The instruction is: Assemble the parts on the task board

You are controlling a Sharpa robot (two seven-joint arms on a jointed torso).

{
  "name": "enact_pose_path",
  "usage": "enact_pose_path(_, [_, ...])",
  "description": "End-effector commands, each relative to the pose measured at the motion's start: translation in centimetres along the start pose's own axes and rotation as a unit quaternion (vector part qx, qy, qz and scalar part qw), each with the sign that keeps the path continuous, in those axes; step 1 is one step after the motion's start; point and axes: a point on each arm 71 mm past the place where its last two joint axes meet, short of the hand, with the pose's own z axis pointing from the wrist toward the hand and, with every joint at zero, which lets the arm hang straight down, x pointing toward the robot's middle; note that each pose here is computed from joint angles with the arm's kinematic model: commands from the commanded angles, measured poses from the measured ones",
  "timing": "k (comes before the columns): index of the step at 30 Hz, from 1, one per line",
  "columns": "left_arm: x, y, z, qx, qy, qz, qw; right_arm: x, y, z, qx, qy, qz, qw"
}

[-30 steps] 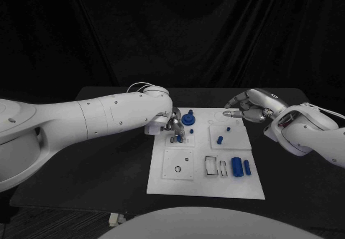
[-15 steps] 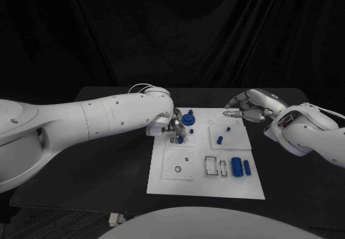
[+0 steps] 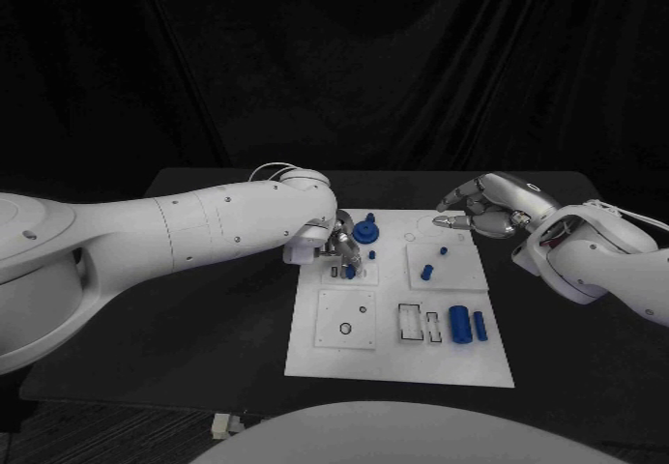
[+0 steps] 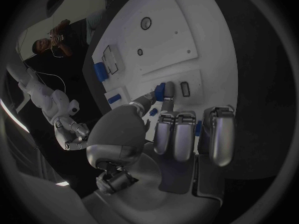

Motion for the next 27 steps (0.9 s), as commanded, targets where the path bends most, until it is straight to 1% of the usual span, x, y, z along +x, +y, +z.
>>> enact_pose_path(1, [0.54,0.14,0.31,0.001,0.005,0.001,1.000,0.12,-0.10,-0.07,0.007,0.004,-0.002,1.000])
enact_pose_path(6, [0.57,0.20,0.24,0.001,0.000,0.001,1.000,0.12,-0.10,-0.08,0.007,0.003,-0.002,1.000])
enact_pose_path(13, [0.54,0.41,0.02,0.000,-0.018,0.002,1.000,0.09,-0.11,-0.12,0.006,0.003,-0.005,1.000])
enact_pose_path(27, [0.55,1.14,-0.60,0.003,-0.049,-0.009,0.999,0.07,-0.17,-0.17,0.007,0.002,-0.006,1.000])
